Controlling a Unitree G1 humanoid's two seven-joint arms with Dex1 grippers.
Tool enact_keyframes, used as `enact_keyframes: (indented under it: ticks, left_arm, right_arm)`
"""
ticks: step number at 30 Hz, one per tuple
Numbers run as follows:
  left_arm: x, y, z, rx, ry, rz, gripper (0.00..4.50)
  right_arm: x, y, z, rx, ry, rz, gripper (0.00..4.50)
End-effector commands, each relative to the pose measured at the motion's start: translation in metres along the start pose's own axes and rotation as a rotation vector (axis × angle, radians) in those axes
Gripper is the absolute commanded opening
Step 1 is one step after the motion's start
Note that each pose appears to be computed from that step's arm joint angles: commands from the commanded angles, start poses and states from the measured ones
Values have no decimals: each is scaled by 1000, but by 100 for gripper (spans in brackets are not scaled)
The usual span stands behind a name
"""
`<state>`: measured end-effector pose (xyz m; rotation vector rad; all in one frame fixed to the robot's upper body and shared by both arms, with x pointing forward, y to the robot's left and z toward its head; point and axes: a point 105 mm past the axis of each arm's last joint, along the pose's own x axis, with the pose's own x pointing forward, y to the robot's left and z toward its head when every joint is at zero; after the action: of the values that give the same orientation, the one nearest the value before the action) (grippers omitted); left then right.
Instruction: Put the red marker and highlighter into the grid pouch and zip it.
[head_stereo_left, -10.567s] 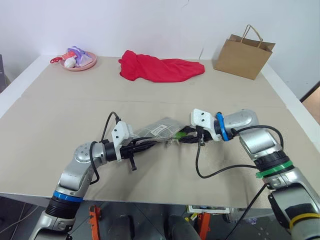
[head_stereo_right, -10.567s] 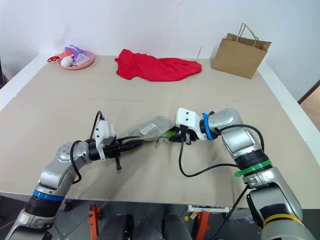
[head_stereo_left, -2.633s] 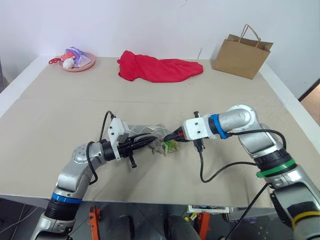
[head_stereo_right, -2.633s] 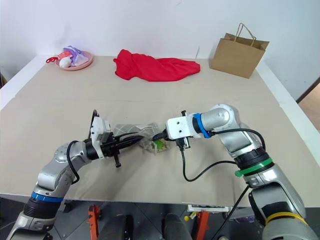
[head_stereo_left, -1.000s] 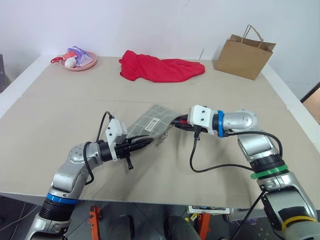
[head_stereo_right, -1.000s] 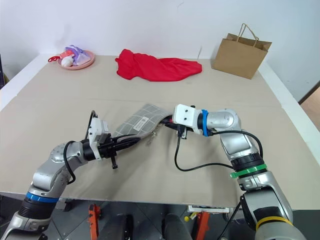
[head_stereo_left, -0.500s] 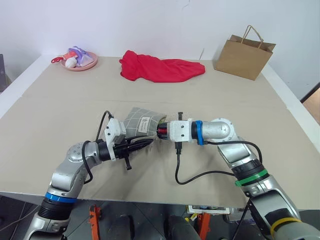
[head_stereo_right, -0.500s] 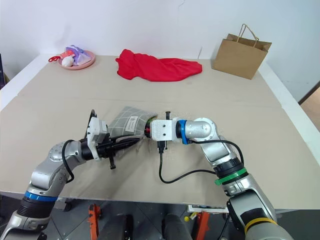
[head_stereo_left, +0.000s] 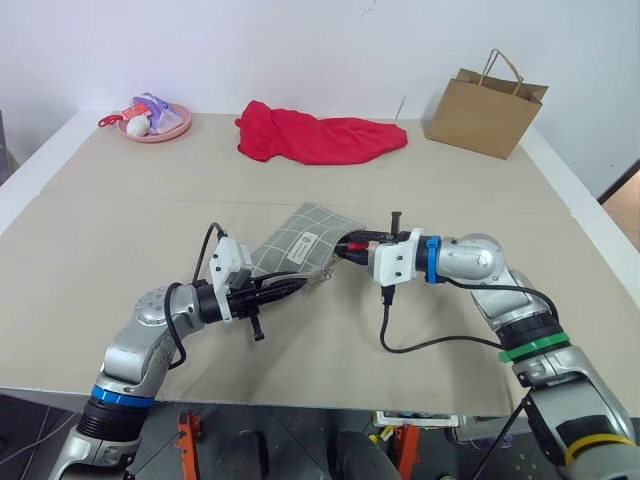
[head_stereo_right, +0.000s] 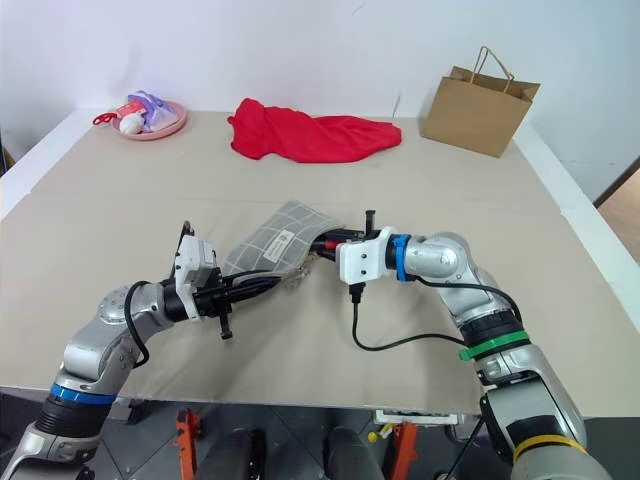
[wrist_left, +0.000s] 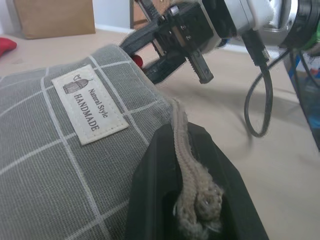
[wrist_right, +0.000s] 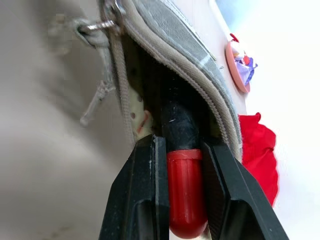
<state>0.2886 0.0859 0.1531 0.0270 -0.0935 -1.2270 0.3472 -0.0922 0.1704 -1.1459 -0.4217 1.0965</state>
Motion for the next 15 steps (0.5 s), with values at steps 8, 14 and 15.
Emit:
enact_keyframes:
  ticks: [8, 14, 15]
  left_arm:
    - [11, 7, 25, -20, -73, -26, 0]
    - [13, 4, 26, -23, -70, -38, 0]
    - [13, 4, 26, -23, -70, -38, 0]
  right_arm:
    - [-1, -7, 41, -203, -110, -48, 56]
    - [9, 0, 43, -235, -135, -26, 56]
    - [11, -2, 42, -231, -136, -33, 56]
